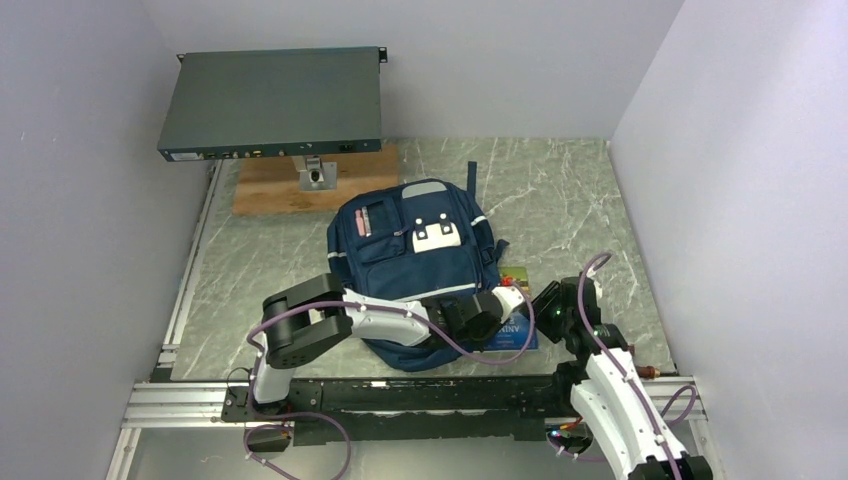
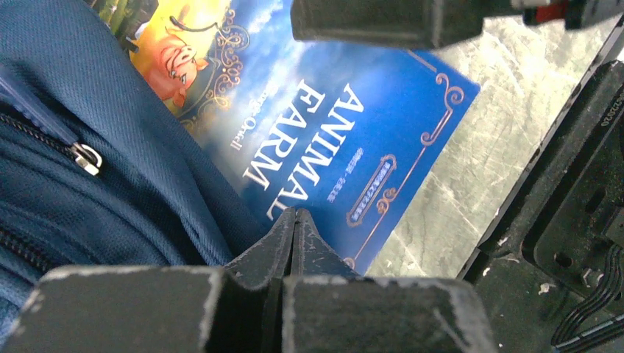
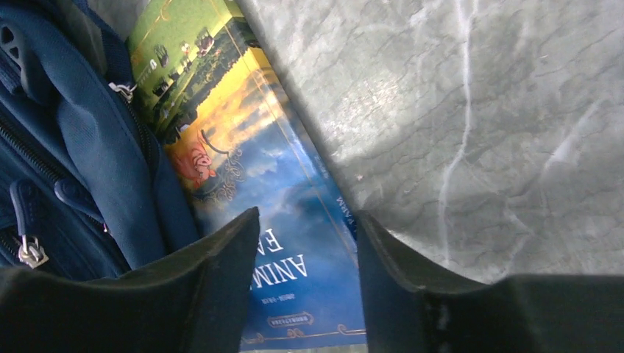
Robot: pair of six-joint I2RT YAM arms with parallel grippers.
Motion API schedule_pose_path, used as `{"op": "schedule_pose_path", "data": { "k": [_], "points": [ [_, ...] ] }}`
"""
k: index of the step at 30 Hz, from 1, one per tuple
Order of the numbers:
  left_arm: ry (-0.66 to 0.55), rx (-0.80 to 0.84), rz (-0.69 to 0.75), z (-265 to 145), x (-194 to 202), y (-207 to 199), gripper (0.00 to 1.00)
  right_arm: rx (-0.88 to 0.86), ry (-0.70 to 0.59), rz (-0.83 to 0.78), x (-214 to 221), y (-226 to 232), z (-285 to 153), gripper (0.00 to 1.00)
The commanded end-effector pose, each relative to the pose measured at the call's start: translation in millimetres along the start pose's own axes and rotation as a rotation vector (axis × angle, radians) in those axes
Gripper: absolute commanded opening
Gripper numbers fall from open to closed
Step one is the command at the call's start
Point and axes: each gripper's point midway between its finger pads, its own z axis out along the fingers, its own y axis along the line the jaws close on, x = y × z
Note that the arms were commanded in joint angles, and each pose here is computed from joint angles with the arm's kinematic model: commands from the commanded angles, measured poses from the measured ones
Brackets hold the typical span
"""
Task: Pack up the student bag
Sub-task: Pick up the book from the center of the board.
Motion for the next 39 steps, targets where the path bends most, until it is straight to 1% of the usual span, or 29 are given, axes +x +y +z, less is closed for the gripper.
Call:
{"op": "schedule_pose_path", "data": {
  "k": [1,6,12,17,19,21,24,27,31,33,34,36,37,38,39],
  "points": [
    [0.152,-0.055,-0.013,12.8,68.3,16.3,0.0,-0.42,0.267,0.024,40.9,75.4,-34.5,0.48],
    [0.127,-0.043,-0.024,8.7,69.0,16.0,0.0,-0.605,0.355,0.079,55.3,96.4,-54.1,0.44],
    [0.122,-0.027,-0.033,6.5,71.9,14.2,0.0,-0.78,0.361,0.065,56.6,113.9,-80.9,0.45],
    [0.122,-0.015,-0.059,4.6,78.3,12.9,0.0,-0.87,0.396,0.107,58.3,122.6,-85.1,0.45],
    [0.124,-0.015,-0.067,3.6,81.2,13.3,0.0,-0.849,0.376,0.09,56.3,121.2,-80.1,0.45],
    [0.119,-0.014,-0.074,2.5,82.7,13.7,0.0,-0.773,0.372,0.074,59.0,111.5,-68.6,0.46],
    [0.112,-0.004,-0.085,0.9,83.9,12.4,0.0,-0.713,0.36,0.008,61.2,102.1,-55.9,0.46],
    [0.111,-0.002,-0.09,0.3,83.9,12.0,0.0,-0.692,0.369,-0.044,63.3,98.6,-48.2,0.46],
    [0.11,-0.003,-0.088,-0.1,81.8,11.7,0.0,-0.624,0.337,-0.129,57.3,93.1,-38.4,0.47],
    [0.105,-0.002,-0.085,-1.5,79.6,11.7,0.0,-0.593,0.314,-0.142,54.1,89.6,-33.5,0.45],
    [0.101,-0.002,-0.082,-3.2,77.2,11.7,0.0,-0.599,0.306,-0.143,53.1,90.6,-32.6,0.38],
    [0.093,0.004,-0.074,-9.3,67.9,9.9,0.0,-0.562,0.276,-0.143,46.6,89.1,-30.2,0.13],
    [0.081,0.011,-0.067,-14.1,60.2,8.3,0.0,-0.546,0.266,-0.149,43.6,89.3,-31.0,0.04],
    [0.048,0.027,-0.062,-22.9,44.2,4.7,0.01,-0.537,0.242,-0.162,37.4,92.0,-33.6,0.0],
    [0.029,0.032,-0.054,-30.8,33.0,3.5,0.06,-0.504,0.212,-0.169,29.1,92.1,-36.1,0.0]
  ]
}}
